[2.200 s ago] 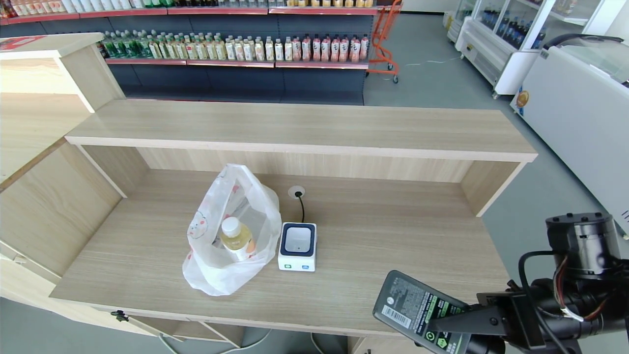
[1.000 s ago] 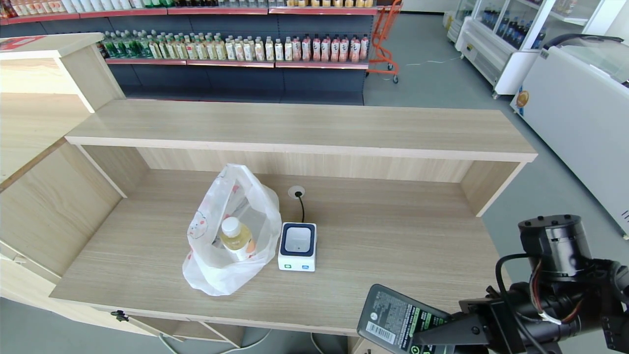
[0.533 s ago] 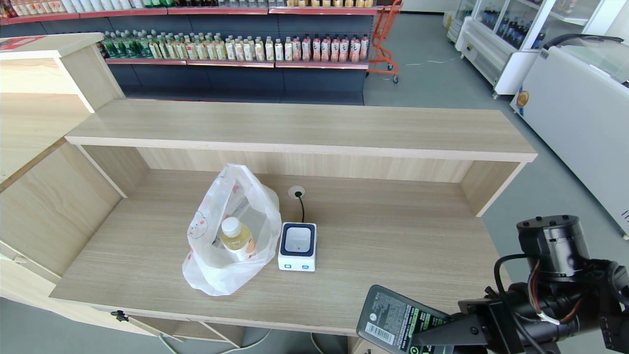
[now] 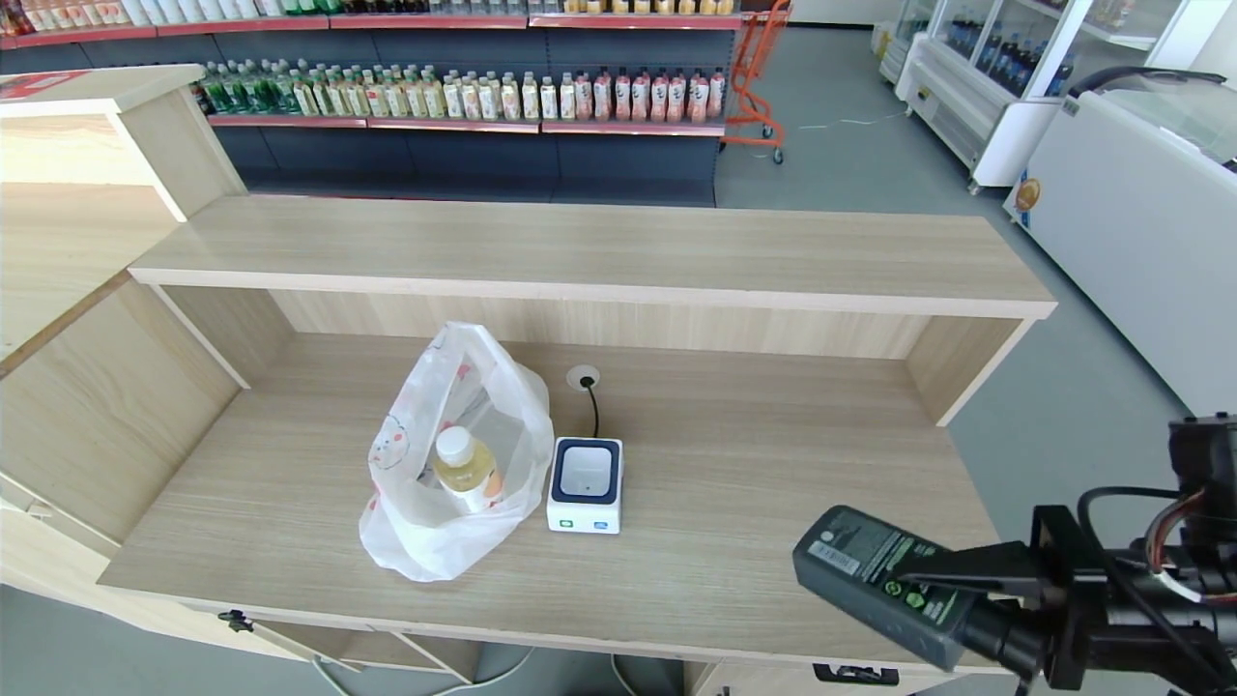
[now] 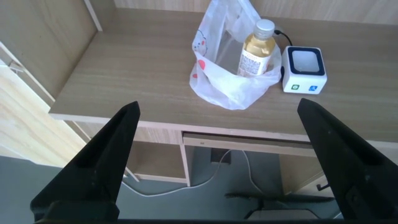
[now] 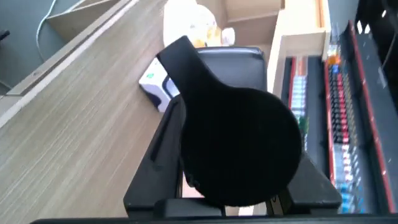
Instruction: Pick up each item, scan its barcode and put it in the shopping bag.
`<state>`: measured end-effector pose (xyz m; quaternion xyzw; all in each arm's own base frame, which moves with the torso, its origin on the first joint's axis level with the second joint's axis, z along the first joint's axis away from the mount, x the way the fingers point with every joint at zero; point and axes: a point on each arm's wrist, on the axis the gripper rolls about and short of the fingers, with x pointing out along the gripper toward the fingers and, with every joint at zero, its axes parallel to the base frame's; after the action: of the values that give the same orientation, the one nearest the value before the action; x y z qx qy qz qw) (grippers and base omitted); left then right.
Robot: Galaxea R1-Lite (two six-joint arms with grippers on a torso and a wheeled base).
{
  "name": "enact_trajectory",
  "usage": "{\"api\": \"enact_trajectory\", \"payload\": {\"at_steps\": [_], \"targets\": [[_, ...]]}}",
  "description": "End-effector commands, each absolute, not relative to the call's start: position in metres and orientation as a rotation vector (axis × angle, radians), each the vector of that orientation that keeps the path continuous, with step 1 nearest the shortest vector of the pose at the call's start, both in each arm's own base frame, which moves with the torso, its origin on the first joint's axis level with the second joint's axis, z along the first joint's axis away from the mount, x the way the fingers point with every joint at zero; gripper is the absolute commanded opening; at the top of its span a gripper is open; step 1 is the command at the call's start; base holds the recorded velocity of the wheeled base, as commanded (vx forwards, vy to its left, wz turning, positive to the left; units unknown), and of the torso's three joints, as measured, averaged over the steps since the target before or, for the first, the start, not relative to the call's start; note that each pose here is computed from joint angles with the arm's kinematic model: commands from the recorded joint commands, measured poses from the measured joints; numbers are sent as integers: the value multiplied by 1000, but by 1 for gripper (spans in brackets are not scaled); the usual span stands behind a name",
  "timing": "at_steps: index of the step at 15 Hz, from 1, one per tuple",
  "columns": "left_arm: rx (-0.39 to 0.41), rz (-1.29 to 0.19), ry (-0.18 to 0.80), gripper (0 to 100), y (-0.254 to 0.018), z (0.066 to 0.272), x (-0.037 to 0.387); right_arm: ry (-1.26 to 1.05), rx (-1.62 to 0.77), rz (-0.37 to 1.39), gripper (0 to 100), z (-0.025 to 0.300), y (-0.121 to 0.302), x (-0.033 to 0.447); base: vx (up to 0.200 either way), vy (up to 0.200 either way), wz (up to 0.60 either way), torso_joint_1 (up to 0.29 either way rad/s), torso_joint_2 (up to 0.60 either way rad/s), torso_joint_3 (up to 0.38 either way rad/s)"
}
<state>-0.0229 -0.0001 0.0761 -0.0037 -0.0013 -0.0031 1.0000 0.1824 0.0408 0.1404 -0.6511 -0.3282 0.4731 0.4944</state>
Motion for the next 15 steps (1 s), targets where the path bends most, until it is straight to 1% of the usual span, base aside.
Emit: {"api": "enact_trajectory", "payload": {"at_steps": [1, 2, 3, 4, 6, 7, 9, 10, 11, 13, 15], "targets": [[-8, -6, -3, 100, 0, 76, -23, -481, -1529, 865, 0, 171, 1, 168, 0, 0, 0, 0, 0, 0], [-8, -6, -3, 100, 0, 76, -23, -347, -1351, 917, 0, 161, 1, 162, 0, 0, 0, 0, 0, 0], [-8, -6, -3, 100, 0, 76, -23, -257, -1216, 940, 0, 160, 1, 160, 0, 0, 0, 0, 0, 0], [-8, -6, -3, 100, 0, 76, -23, -208, -1145, 929, 0, 160, 0, 158, 0, 0, 0, 0, 0, 0], [-8, -6, -3, 100, 0, 76, -23, 13, -800, 918, 0, 157, -1, 156, 0, 0, 0, 0, 0, 0], [-8, -6, -3, 100, 0, 76, -23, 181, -598, 849, 0, 155, 0, 159, 0, 0, 0, 0, 0, 0], [-8, -6, -3, 100, 0, 76, -23, 423, -164, 732, 0, 155, 11, 169, 0, 0, 0, 0, 0, 0], [-8, -6, -3, 100, 0, 76, -23, 490, 32, 658, 0, 159, 14, 178, 0, 0, 0, 0, 0, 0], [-8, -6, -3, 100, 0, 76, -23, 535, 172, 601, 0, 160, 16, 191, 0, 0, 0, 0, 0, 0], [-8, -6, -3, 100, 0, 76, -23, 572, 386, 491, 0, 155, 18, 217, 0, 0, 0, 0, 0, 0], [-8, -6, -3, 100, 0, 76, -23, 583, 515, 410, 0, 149, 26, 233, 0, 0, 0, 0, 0, 0]]}}
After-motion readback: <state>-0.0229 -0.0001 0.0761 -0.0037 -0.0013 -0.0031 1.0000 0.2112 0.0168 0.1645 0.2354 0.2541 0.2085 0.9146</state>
